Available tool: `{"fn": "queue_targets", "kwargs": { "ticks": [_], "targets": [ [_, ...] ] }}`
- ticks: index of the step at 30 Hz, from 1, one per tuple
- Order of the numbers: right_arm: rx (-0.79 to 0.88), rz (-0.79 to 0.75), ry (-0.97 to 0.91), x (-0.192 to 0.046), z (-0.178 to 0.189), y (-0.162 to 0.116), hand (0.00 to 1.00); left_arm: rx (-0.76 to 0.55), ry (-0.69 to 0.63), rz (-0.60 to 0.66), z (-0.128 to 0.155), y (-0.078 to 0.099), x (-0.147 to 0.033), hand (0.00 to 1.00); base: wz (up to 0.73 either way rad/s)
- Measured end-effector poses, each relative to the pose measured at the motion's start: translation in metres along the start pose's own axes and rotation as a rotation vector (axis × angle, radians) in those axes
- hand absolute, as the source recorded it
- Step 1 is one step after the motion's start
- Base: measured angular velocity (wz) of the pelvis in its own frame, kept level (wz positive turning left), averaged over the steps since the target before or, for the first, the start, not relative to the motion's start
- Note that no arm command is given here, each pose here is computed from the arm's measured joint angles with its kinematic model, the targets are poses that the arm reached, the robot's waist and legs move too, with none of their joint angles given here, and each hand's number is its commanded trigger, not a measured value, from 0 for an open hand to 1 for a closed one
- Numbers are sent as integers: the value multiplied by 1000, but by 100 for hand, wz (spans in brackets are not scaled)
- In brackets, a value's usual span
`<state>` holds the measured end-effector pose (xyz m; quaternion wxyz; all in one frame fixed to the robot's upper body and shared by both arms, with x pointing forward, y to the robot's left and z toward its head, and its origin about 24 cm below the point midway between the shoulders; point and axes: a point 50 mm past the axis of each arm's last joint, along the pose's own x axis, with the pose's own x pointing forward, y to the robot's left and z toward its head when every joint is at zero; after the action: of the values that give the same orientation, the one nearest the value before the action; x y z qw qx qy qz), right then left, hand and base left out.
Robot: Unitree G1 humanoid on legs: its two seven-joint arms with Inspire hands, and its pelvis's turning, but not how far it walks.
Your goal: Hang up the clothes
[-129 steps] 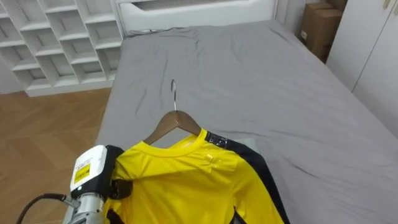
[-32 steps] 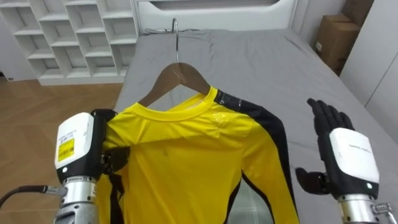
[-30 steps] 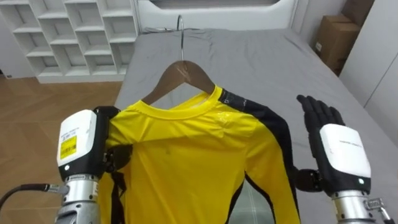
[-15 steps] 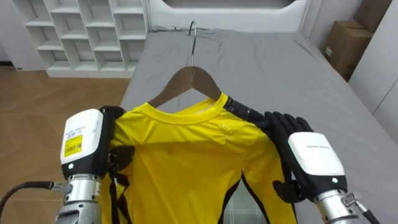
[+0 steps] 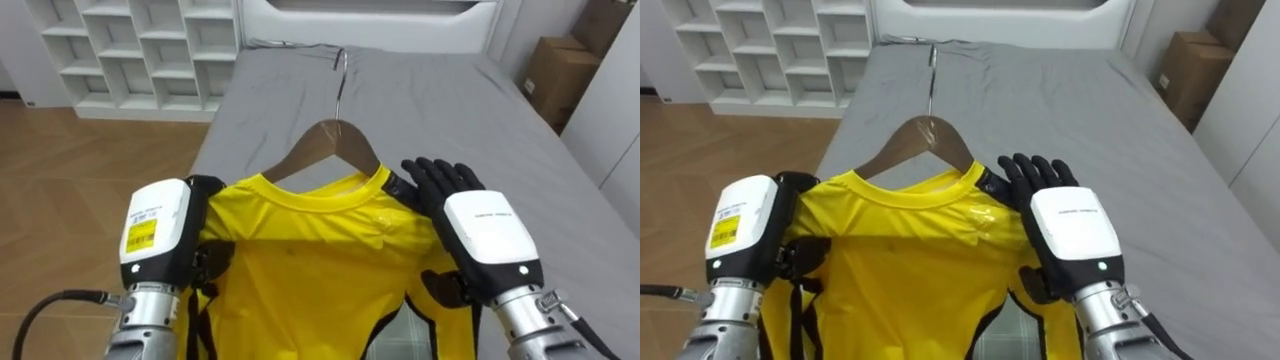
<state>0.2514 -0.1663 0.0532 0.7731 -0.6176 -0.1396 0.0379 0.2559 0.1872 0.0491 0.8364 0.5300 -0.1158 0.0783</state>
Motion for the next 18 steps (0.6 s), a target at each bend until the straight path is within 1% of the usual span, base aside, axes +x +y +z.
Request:
{"fn": "queue_targets", "kwargs": {
  "ticks": [7,18],
  "targets": [
    [9,-7,-14,2,1,-2,0,59,-40,-11,4,-2,-1,100,0],
    [42,-10,-2,2,0,-1,0,118,-108,31,15,6,2,100,0]
  ]
}}
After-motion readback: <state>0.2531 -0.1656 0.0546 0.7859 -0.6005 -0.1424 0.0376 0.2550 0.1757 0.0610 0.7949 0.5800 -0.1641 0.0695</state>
